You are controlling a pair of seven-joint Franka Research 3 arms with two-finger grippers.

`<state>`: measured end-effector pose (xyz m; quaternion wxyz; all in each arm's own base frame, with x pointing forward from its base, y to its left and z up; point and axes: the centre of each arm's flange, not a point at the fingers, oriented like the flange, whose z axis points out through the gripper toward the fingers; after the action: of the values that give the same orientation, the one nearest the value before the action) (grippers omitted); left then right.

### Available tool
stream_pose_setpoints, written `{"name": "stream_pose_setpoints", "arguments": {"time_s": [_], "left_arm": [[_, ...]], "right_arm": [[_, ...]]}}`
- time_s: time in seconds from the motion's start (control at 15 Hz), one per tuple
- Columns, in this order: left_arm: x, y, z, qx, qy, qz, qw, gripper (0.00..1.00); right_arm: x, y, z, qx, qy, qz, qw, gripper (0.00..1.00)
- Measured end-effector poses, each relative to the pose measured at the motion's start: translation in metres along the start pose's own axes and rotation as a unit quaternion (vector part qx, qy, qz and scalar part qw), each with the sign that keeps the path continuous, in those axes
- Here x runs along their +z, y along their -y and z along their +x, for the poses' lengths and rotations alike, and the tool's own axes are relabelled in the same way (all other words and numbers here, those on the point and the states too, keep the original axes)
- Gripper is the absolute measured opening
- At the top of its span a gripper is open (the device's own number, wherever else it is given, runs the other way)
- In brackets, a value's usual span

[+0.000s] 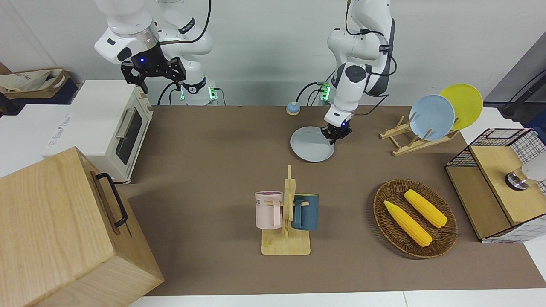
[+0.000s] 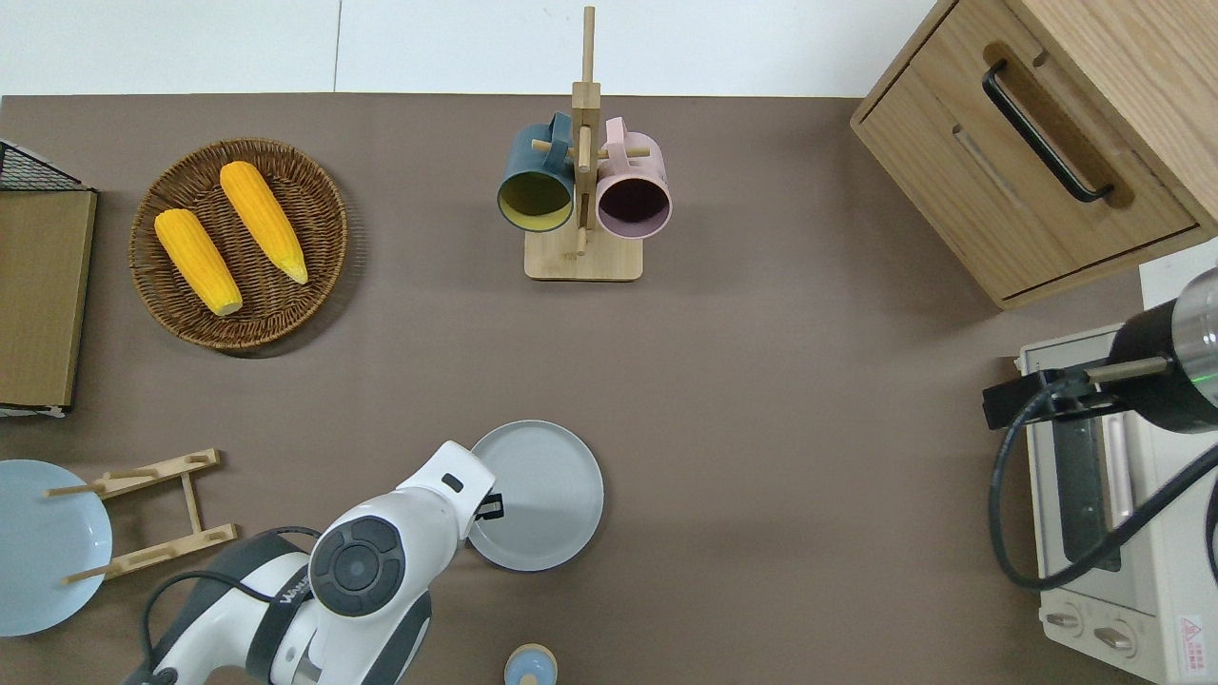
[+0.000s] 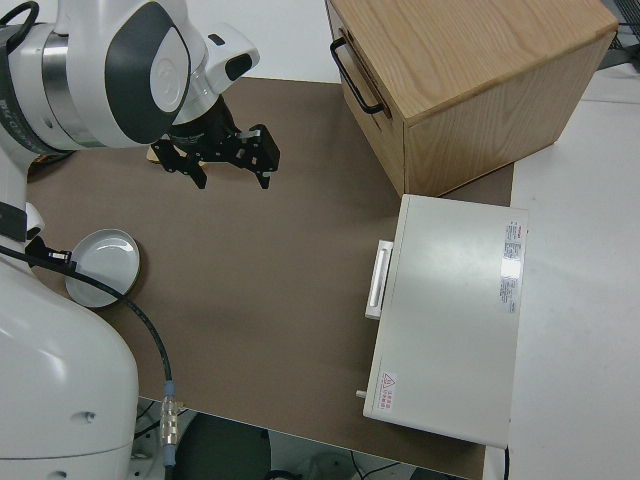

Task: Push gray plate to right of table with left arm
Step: 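Push the gray plate with the left gripper across the table toward the toaster oven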

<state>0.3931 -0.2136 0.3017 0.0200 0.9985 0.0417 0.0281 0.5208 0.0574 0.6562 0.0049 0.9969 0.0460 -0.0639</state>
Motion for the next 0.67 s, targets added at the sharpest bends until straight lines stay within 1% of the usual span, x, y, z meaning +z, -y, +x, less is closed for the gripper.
{"name": "stream_pose_setpoints", "arguments": {"time_s": [0.47, 0.67], "left_arm": [[0.003, -0.081, -0.019, -0.021, -0.005, -0.005, 0.9998, 0.01], [0.004, -0.112, -0.024, -0.030, -0.006, -0.010, 0.9995, 0.01]], "right_arm": [[0.000, 0.000, 0.000, 0.000, 0.000, 0.000, 1.0000, 0.99], [0.000, 0.000, 0.000, 0.000, 0.000, 0.000, 1.0000, 0.99]]}}
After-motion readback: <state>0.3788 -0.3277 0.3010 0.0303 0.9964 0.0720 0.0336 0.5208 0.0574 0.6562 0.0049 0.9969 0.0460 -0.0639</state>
